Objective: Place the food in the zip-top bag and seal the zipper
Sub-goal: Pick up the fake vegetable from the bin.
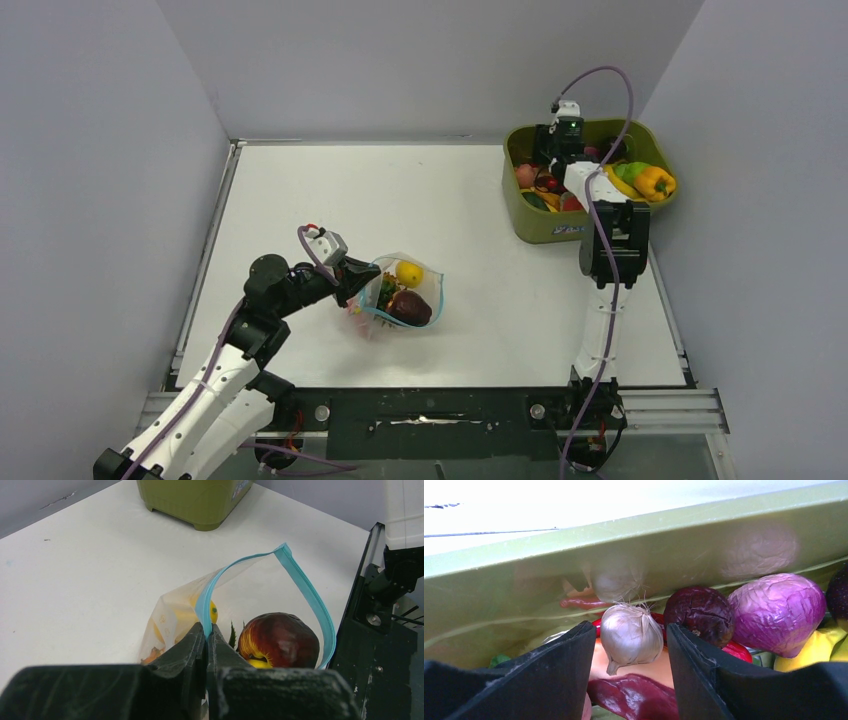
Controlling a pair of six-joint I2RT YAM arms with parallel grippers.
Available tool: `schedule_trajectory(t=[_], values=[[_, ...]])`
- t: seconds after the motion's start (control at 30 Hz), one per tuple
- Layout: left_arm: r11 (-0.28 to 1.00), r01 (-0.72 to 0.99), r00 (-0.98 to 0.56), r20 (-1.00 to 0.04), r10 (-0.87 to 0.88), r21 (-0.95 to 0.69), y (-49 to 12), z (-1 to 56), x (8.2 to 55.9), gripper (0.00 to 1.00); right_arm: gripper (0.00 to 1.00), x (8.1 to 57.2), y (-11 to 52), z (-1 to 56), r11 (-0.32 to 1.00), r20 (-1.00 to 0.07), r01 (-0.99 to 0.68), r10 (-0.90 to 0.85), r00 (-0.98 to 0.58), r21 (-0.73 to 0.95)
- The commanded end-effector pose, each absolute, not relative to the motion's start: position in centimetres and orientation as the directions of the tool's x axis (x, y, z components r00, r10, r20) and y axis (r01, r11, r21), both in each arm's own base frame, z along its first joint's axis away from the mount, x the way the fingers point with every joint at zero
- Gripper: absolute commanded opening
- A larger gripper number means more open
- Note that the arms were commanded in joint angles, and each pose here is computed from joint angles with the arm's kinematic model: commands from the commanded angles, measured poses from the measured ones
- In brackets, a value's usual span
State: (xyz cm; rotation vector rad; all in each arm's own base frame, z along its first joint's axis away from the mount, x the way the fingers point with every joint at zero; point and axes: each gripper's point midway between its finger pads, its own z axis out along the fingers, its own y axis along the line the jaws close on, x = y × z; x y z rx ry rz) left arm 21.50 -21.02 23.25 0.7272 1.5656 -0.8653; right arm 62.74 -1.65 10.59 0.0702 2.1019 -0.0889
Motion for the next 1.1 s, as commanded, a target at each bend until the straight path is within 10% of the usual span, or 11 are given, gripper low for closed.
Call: schedule_trajectory(t=[0.0,1.07], values=[[0.488,0.867,-0.11,-0.994,-0.023,-0.107,-21.4,24.7,20.7,0.0,0.54,63.1,-2.1,10.5,0.992,-0.858,0.109,-0.003,-0.513,-0.068],[0.498,0.858,-0.115,-0.992,-0.046,-0.123,-21.1,25.0,20.6,0.0,0.34,59.4,-1.4,18.3,0.992,-0.911,0.079,-0.062,-0.409,-0.102]])
